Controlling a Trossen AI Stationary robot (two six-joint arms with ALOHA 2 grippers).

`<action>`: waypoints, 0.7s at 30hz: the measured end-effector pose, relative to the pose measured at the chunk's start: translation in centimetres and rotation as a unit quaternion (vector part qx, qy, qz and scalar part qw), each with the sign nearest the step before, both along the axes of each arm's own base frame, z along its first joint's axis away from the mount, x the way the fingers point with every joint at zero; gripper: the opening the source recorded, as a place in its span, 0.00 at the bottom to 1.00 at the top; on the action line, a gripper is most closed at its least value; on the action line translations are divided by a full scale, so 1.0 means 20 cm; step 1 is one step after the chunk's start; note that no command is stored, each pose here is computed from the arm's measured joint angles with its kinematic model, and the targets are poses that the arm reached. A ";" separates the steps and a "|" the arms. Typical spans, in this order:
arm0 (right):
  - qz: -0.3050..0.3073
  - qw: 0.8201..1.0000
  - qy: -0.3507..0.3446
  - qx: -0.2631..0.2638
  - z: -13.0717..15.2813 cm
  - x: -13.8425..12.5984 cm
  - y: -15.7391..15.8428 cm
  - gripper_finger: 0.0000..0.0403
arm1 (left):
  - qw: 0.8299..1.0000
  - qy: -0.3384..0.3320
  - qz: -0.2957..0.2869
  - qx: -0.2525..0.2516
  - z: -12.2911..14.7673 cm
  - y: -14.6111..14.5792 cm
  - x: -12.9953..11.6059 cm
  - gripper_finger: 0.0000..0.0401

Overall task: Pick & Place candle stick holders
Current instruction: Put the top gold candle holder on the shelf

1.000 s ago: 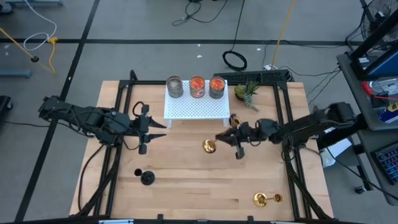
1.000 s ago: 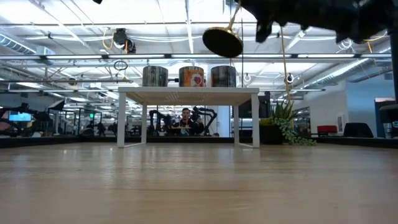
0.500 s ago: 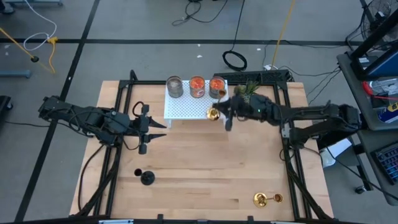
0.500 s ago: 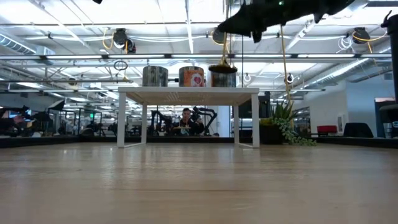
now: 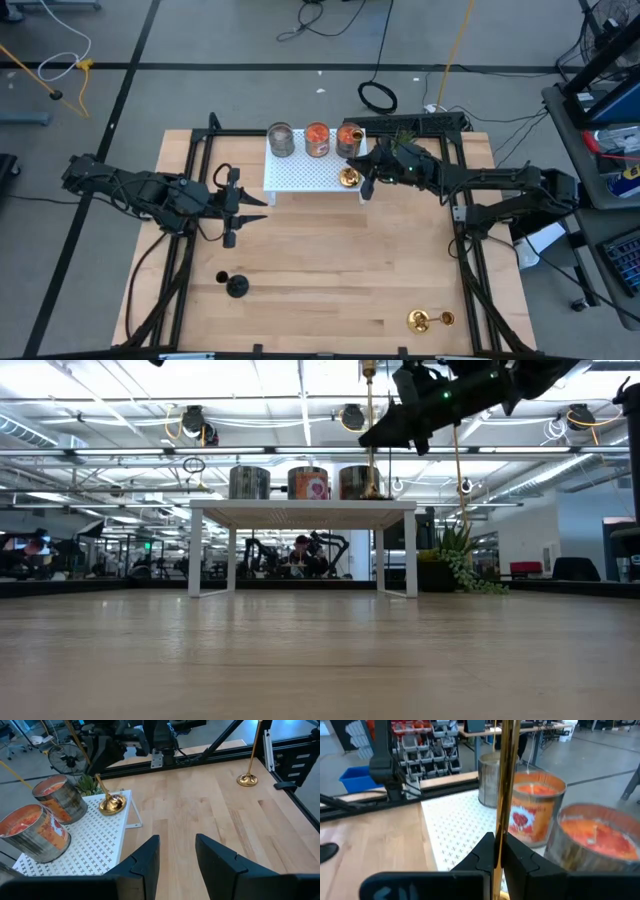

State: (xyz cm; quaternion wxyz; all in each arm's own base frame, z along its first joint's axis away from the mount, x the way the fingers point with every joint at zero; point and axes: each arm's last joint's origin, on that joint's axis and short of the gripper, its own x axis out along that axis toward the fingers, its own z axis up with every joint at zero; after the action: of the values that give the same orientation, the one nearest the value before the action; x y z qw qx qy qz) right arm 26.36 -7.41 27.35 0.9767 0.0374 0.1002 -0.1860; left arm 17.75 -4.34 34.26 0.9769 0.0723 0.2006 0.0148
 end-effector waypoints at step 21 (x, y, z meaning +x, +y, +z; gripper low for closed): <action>0.004 1.000 0.004 -0.026 -0.03 -0.01 0.00 0.09 | 1.000 -0.001 0.001 -0.001 0.00 0.00 0.00 0.33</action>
State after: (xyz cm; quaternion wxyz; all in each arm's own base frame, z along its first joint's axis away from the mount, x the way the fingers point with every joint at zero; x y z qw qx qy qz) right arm 26.21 -7.38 26.80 0.9777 0.0107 0.0994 -0.1845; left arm 17.76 -4.34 34.27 0.9771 0.0708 0.1999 0.0153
